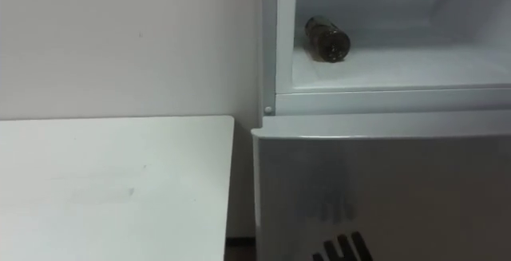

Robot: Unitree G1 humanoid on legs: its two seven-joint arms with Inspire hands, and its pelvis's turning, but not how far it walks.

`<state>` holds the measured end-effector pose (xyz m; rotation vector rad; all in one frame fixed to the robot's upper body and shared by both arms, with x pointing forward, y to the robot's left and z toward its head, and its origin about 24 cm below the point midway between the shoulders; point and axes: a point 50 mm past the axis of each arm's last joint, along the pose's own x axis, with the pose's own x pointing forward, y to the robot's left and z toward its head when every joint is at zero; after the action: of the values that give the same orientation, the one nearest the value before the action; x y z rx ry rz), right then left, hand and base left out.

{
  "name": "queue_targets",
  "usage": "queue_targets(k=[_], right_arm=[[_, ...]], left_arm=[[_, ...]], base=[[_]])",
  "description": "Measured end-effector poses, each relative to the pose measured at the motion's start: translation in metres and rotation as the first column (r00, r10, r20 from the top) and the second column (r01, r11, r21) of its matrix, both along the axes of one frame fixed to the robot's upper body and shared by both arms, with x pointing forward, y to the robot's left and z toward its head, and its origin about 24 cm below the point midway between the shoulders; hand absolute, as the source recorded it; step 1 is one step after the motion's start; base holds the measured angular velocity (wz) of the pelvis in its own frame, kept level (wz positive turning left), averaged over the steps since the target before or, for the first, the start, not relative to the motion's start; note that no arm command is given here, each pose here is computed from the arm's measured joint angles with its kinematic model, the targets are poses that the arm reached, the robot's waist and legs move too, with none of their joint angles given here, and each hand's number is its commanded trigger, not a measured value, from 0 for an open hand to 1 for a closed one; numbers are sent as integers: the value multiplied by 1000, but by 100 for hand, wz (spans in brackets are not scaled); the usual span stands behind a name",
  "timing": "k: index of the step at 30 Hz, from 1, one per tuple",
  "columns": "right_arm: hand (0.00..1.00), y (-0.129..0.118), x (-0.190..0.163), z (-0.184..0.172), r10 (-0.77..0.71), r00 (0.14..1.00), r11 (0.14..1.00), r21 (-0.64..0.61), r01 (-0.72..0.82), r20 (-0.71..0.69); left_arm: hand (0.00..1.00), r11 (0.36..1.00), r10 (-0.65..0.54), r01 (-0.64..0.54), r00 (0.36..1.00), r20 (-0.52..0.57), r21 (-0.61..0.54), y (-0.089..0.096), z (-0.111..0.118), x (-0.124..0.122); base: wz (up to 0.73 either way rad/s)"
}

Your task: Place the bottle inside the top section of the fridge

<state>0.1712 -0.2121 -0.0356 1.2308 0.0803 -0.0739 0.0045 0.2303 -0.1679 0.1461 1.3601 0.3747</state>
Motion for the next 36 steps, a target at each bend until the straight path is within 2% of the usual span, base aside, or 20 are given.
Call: queue_targets(k=[5, 9, 11, 17, 26, 29, 36], right_arm=[[0, -25, -24, -33, -139, 971, 990, -32, 135, -195], [0, -34, -43, -56, -202, 916, 979, -47, 198, -346], [0, -43, -60, -72, -267, 842, 962, -75, 263, -469], [0, -64, -81, -82, -383, 697, 917, -162, 364, -607], [0, -103, -91, -74, -563, 471, 781, -250, 572, -679], [0, -116, -88, -65, -609, 414, 744, -308, 592, -676], [0, -145, -65, -27, -719, 376, 682, -489, 543, -585]], left_arm=[[0, 1000, 2, -2, 1000, 10, 16, 2, 1, 0], [0, 999, 30, -31, 999, 32, 27, 7, 2, 4], [0, 998, 53, -55, 997, 54, 32, 10, 3, 5], [0, 994, 98, -101, 994, 57, 45, 15, 4, 0], [0, 980, 182, -186, 982, 59, 68, 26, 7, -7], [0, 975, 205, -211, 976, 78, 75, 29, 9, -7], [0, 967, 229, -239, 967, 109, 88, 36, 12, -6]], base=[[0], [0], [0], [0], [0], [-1], [-4]])
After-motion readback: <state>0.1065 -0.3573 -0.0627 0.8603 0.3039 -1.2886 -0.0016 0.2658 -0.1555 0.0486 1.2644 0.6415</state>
